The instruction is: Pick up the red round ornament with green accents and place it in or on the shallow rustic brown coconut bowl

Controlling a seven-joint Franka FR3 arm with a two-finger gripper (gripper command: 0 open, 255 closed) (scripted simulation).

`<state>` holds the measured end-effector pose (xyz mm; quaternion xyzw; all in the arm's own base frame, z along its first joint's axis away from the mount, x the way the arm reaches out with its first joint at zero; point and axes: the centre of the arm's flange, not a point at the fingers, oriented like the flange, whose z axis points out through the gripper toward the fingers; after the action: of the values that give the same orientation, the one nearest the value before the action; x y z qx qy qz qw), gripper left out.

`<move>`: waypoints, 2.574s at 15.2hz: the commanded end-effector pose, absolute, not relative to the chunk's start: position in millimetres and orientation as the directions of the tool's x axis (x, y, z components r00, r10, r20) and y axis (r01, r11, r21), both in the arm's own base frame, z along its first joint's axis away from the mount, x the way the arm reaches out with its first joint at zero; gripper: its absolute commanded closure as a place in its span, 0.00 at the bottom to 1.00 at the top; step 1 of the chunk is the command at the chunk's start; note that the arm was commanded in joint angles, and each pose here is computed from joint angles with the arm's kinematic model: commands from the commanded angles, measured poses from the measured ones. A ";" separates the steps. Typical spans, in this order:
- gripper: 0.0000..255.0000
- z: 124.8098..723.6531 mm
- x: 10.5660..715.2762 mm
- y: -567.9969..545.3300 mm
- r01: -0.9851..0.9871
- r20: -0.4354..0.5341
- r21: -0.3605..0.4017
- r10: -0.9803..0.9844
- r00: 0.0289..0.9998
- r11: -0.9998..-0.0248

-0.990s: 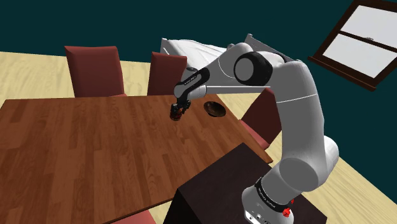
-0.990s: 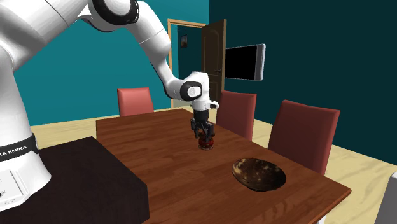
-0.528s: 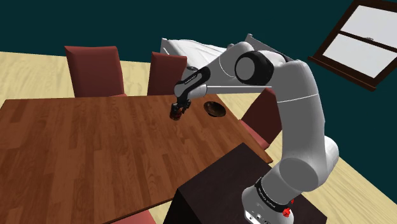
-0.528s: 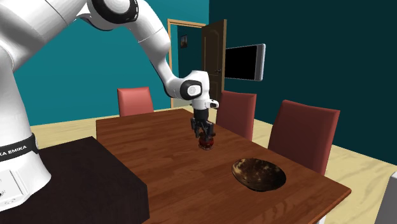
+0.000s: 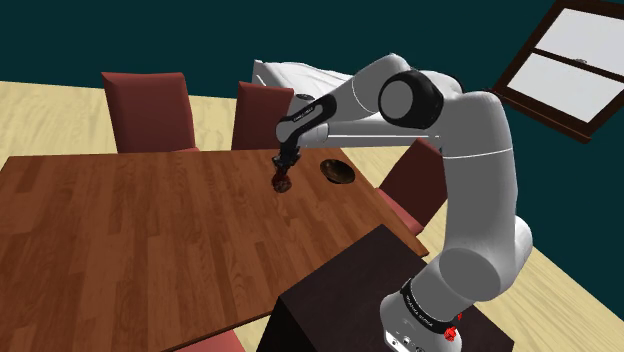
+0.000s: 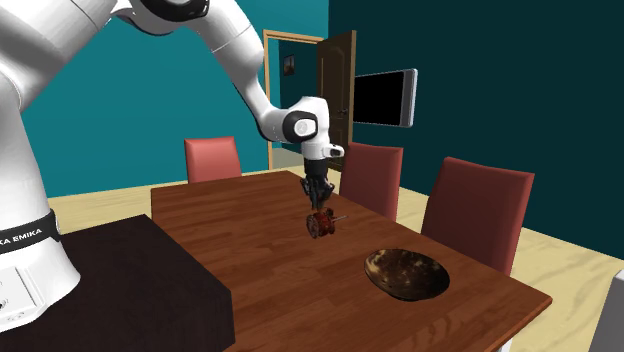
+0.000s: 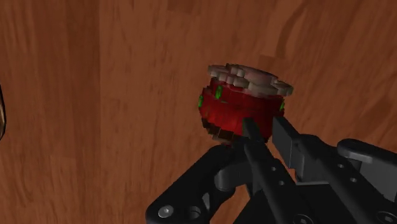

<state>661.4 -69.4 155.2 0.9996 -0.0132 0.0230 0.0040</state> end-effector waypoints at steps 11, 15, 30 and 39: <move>0.00 145.3 701.4 -90.3 -0.089 0.090 0.032 -0.086 0.992 -0.995; 0.00 124.2 703.2 -91.2 -0.089 0.090 0.032 -0.086 0.992 -0.995; 1.00 110.7 704.4 -91.7 -0.089 0.090 0.032 -0.086 0.992 -0.995; 1.00 131.8 704.3 -91.7 -0.089 0.090 0.032 -0.086 0.992 -0.995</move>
<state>704.1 -91.3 127.6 0.9979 -0.0439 0.0440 0.0181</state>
